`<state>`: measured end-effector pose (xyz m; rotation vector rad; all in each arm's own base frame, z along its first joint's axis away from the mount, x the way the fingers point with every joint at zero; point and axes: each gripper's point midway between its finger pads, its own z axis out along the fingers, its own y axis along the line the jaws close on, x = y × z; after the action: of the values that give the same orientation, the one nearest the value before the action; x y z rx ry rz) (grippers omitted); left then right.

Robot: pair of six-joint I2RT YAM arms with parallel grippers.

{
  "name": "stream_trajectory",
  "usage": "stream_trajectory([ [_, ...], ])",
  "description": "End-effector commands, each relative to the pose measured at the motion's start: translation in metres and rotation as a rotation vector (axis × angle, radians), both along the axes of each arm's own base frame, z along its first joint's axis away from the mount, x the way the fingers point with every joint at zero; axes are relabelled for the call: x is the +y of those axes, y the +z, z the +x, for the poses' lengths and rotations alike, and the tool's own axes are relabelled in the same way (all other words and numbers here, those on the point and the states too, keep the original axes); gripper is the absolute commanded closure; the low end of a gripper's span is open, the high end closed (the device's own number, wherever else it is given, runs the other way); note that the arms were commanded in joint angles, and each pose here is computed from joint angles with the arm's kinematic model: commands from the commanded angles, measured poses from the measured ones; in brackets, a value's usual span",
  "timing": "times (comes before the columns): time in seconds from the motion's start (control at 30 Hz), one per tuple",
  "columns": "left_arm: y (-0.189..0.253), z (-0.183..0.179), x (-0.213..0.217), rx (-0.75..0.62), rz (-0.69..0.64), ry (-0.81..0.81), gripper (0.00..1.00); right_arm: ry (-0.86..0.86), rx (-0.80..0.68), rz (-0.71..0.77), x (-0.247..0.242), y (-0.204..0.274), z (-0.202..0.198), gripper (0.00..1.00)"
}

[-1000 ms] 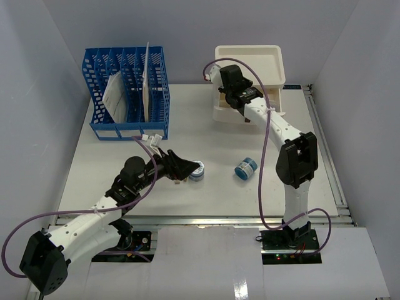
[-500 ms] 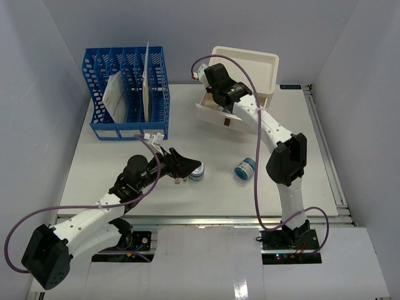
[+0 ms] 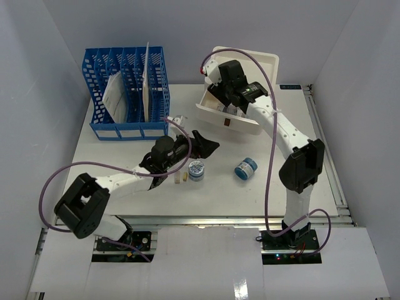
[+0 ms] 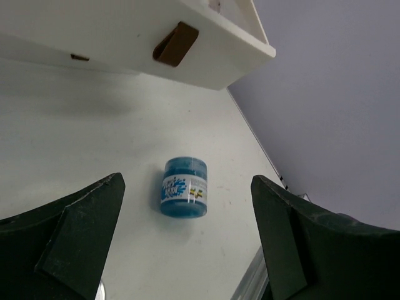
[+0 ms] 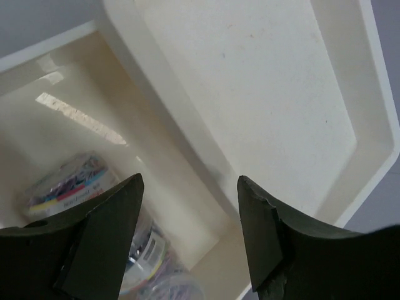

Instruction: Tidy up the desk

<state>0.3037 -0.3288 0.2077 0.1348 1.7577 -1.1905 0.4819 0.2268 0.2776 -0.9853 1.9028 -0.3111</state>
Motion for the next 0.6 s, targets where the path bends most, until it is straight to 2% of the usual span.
stream_trajectory([
  [0.0,0.02,0.018,-0.022,-0.132,0.007,-0.011,0.1,0.051,-0.085,0.127,-0.008,0.039,-0.006,0.24],
  [0.2,0.004,0.04,-0.05,-0.136,0.07,-0.028,0.25,0.042,-0.031,0.018,-0.041,0.002,0.008,0.25],
  [0.3,-0.012,0.05,-0.06,-0.128,0.115,-0.026,0.28,0.061,0.005,0.006,-0.045,-0.014,0.011,0.28],
  [0.4,-0.009,0.062,-0.071,-0.148,0.137,-0.028,0.3,0.061,0.032,-0.019,-0.047,-0.03,0.015,0.32],
  [0.47,-0.009,0.07,-0.077,-0.161,0.147,-0.022,0.33,0.053,0.029,-0.029,-0.05,-0.034,0.021,0.41],
  [0.5,-0.009,0.074,-0.08,-0.168,0.152,-0.019,0.34,0.053,0.028,-0.036,-0.051,-0.036,0.023,0.5],
  [0.57,-0.008,0.082,-0.086,-0.183,0.159,-0.014,0.39,0.065,0.035,-0.044,-0.049,-0.041,0.027,0.61],
])
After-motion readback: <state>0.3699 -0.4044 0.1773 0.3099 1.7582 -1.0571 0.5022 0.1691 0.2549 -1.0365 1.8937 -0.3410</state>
